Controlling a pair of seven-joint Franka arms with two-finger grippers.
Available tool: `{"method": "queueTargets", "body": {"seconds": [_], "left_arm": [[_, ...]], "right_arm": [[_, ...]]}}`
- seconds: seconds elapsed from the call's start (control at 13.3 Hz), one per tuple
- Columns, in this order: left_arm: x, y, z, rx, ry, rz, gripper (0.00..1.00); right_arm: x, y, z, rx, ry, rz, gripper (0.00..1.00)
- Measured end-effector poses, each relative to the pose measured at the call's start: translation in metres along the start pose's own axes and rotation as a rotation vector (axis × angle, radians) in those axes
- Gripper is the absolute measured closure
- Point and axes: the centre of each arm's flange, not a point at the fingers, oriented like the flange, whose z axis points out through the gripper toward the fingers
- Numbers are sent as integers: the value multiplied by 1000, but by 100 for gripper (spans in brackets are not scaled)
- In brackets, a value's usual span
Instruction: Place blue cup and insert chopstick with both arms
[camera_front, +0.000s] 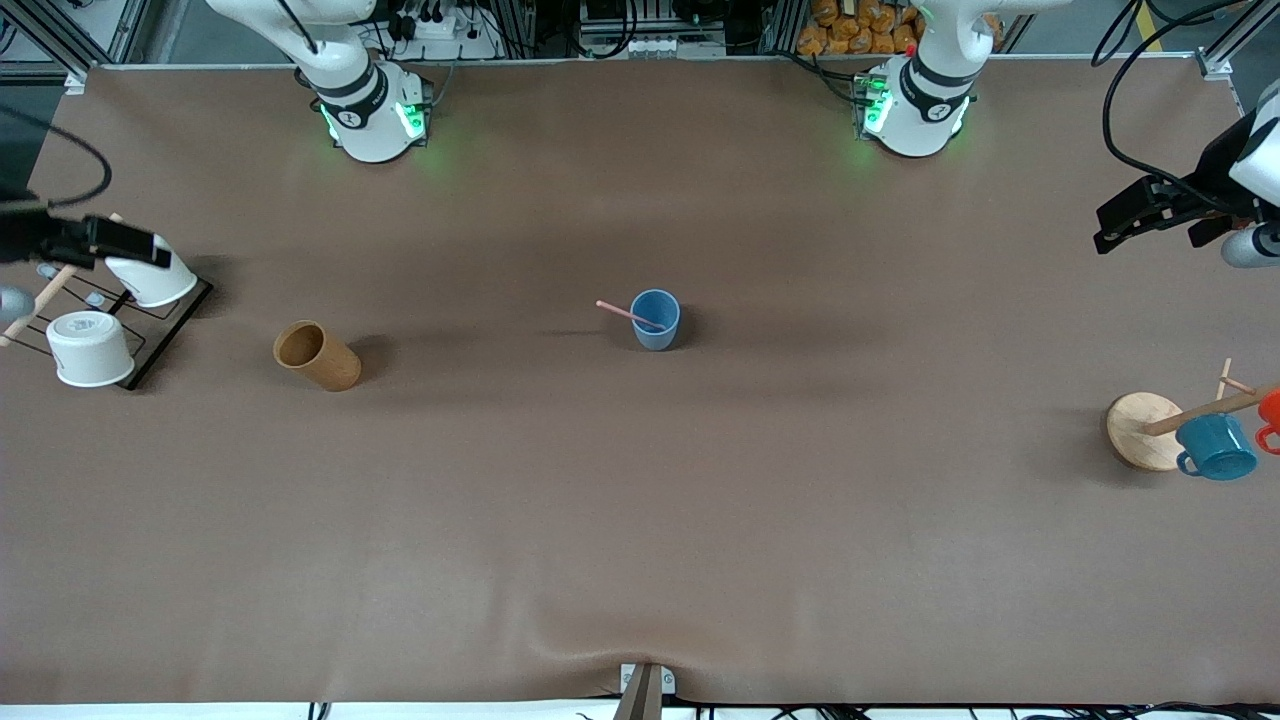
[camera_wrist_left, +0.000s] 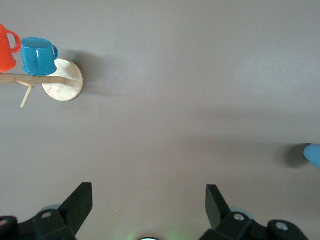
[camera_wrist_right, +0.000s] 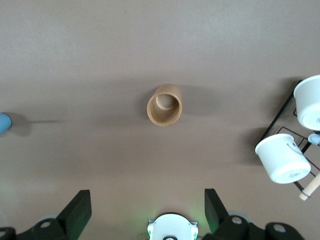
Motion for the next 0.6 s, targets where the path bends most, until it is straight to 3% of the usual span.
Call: {"method": "queueTargets", "body": {"seconds": [0.15, 0.6], "left_arm": [[0, 0, 0, 0, 0, 1, 0], [0, 1, 0, 0, 0, 1, 0]], "right_arm": [[-14, -6, 8, -2, 2, 30, 0], [1, -18, -4, -45, 89, 37, 0]]}}
